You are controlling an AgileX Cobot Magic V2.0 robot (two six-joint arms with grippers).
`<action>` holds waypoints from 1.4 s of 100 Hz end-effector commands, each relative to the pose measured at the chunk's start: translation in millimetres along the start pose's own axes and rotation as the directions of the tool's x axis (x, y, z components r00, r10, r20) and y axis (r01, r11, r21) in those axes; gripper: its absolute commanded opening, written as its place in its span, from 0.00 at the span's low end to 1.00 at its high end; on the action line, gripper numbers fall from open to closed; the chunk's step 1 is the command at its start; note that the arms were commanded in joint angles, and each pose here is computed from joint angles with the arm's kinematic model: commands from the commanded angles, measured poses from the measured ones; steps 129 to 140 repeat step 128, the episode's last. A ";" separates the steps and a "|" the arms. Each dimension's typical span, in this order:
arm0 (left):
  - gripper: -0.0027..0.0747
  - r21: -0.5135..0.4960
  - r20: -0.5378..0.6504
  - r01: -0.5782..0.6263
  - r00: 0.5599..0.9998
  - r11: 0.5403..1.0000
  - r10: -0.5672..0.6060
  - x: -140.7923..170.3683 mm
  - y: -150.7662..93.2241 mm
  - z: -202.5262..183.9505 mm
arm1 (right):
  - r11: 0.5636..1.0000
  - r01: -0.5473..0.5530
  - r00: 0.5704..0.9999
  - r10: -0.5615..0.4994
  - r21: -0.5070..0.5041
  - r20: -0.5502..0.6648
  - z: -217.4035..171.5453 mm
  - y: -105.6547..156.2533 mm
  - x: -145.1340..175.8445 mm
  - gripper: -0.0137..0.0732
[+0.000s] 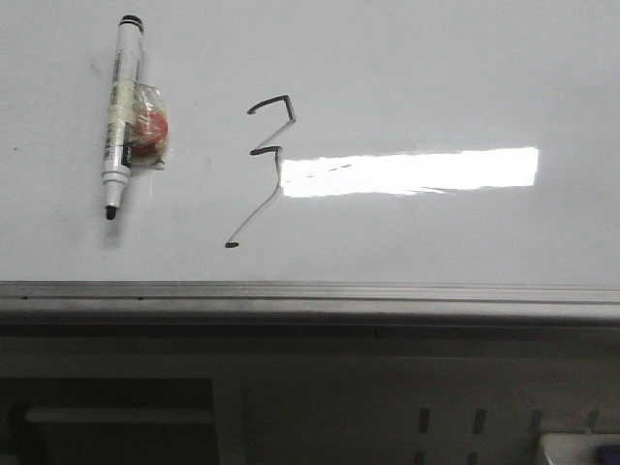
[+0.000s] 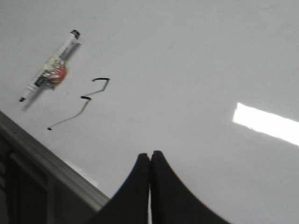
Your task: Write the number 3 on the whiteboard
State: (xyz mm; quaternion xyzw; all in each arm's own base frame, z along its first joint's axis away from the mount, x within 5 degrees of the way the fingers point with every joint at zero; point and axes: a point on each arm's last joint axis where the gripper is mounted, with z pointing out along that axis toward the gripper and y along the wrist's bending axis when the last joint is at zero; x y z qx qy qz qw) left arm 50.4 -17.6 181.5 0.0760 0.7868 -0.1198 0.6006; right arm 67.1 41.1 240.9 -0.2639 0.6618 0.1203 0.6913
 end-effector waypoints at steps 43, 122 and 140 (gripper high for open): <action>0.01 -0.007 0.022 0.014 1.000 1.000 -0.014 7.1 1.4 2.1 | 0.933 -0.068 0.973 0.140 0.353 -0.183 -20.6 -11.4 60.7 0.08; 0.01 -0.004 0.023 0.021 1.000 1.000 -0.021 7.0 1.2 2.1 | 0.925 -0.069 0.951 0.174 0.373 -0.257 -29.5 -8.8 70.7 0.08; 0.01 -0.004 0.023 0.021 1.000 1.000 -0.021 7.0 1.2 2.1 | 0.925 -0.069 0.951 0.174 0.373 -0.257 -29.5 -8.8 70.7 0.08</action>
